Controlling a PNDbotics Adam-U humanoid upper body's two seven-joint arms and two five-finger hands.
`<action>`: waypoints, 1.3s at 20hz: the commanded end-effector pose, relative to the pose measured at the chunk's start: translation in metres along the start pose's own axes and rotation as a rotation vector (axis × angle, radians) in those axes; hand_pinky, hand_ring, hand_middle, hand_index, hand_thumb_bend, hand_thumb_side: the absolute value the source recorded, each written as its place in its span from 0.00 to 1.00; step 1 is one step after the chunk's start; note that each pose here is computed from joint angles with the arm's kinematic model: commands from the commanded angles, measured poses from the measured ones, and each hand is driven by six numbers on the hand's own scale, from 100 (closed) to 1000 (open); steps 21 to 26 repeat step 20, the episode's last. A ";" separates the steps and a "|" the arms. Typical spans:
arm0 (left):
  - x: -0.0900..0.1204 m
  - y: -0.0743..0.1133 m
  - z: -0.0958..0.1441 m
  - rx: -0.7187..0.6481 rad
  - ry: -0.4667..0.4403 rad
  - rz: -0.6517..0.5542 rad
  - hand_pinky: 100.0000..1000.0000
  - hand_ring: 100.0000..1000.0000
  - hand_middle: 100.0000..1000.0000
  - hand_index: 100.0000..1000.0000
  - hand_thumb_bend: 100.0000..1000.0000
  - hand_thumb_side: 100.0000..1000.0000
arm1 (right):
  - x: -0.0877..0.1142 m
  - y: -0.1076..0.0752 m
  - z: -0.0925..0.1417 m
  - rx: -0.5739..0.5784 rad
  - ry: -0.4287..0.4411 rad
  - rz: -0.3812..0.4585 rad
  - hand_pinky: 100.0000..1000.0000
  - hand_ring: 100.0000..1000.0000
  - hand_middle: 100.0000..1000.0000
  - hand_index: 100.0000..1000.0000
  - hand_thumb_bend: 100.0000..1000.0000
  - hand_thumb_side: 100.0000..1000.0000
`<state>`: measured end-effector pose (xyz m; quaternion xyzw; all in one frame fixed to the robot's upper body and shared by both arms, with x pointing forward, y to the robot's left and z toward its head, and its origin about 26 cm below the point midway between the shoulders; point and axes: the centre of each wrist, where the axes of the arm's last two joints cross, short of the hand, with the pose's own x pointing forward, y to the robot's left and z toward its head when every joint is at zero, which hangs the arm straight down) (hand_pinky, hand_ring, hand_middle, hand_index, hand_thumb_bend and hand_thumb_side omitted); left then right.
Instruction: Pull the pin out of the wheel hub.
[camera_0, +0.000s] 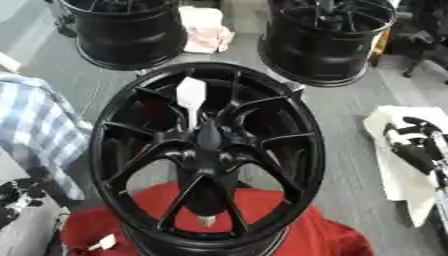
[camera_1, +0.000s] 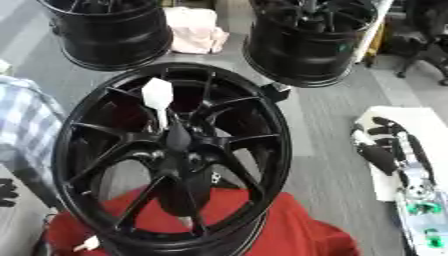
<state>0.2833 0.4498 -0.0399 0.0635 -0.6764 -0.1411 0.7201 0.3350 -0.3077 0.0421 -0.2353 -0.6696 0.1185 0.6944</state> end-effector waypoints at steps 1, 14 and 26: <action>0.008 0.008 -0.004 0.002 -0.024 -0.024 0.64 0.65 0.59 0.71 0.43 0.47 | -0.009 0.010 -0.002 -0.015 -0.015 -0.053 0.69 0.62 0.66 0.85 0.06 0.45; 0.009 0.004 -0.011 -0.012 -0.034 -0.022 0.65 0.65 0.59 0.71 0.43 0.48 | -0.054 0.042 0.004 -0.125 -0.044 -0.200 0.69 0.61 0.65 0.85 0.07 0.45; 0.009 0.003 -0.011 -0.024 -0.034 -0.026 0.65 0.65 0.60 0.71 0.44 0.48 | -0.066 0.059 0.010 -0.185 -0.044 -0.195 0.69 0.61 0.65 0.85 0.07 0.45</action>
